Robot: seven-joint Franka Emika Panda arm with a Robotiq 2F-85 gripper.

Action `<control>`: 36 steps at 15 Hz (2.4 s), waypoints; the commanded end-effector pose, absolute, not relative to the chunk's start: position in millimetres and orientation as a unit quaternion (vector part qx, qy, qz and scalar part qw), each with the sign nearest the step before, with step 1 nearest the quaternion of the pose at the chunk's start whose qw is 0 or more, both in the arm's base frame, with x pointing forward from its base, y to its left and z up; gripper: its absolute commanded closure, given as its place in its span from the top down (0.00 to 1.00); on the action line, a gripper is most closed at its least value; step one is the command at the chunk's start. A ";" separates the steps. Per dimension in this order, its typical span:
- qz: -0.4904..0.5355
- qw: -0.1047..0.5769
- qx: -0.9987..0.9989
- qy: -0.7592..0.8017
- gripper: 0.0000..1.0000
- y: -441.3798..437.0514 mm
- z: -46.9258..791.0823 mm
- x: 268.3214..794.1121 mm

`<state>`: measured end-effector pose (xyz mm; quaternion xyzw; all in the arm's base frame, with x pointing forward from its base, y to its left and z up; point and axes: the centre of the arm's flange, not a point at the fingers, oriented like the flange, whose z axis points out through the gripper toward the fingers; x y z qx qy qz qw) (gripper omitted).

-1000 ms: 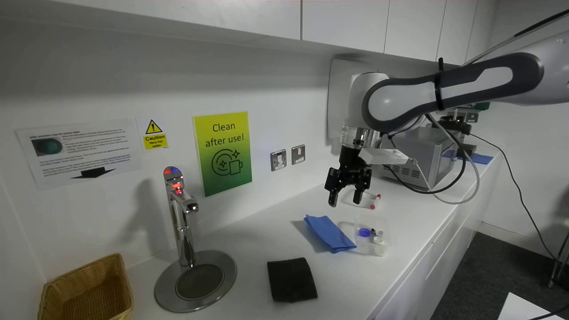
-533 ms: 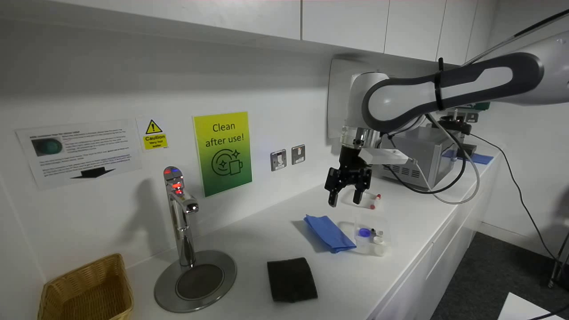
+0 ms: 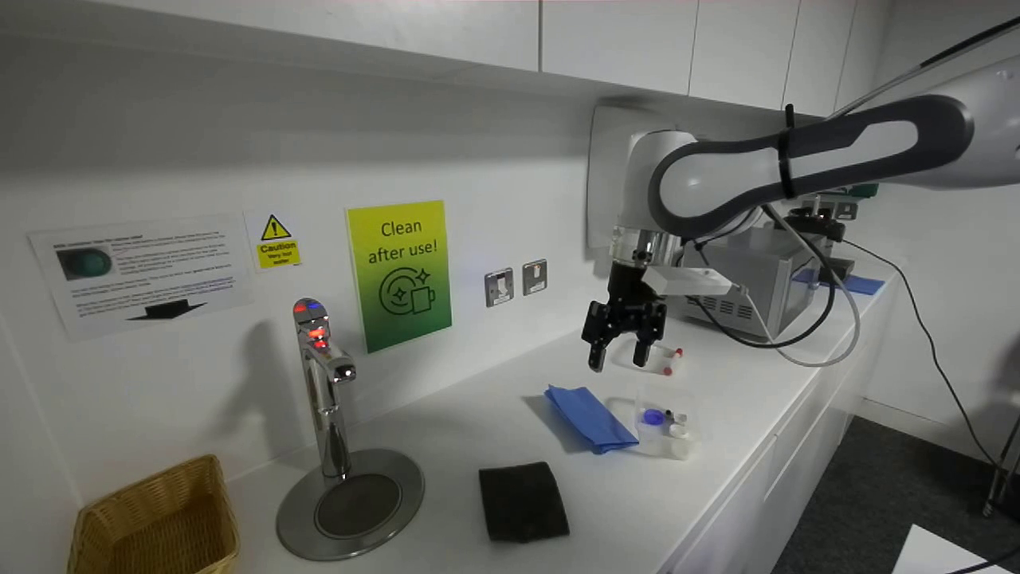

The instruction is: Put the grey towel in the clear container on the left.

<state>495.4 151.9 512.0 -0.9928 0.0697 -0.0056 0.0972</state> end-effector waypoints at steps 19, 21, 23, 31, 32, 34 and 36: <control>-0.104 0.190 -0.948 0.234 1.00 199.5 410.3 509.5; -0.091 0.179 -0.949 0.242 1.00 209.4 403.4 524.6; -0.088 0.178 -0.950 0.241 1.00 209.8 400.0 524.2; -0.086 0.177 -0.950 0.241 1.00 209.6 397.0 524.7; -0.081 0.180 -0.951 0.239 1.00 210.2 389.4 525.0; -0.074 0.180 -0.952 0.236 1.00 214.1 379.3 525.6; -0.067 0.177 -0.953 0.236 1.00 217.9 370.1 524.2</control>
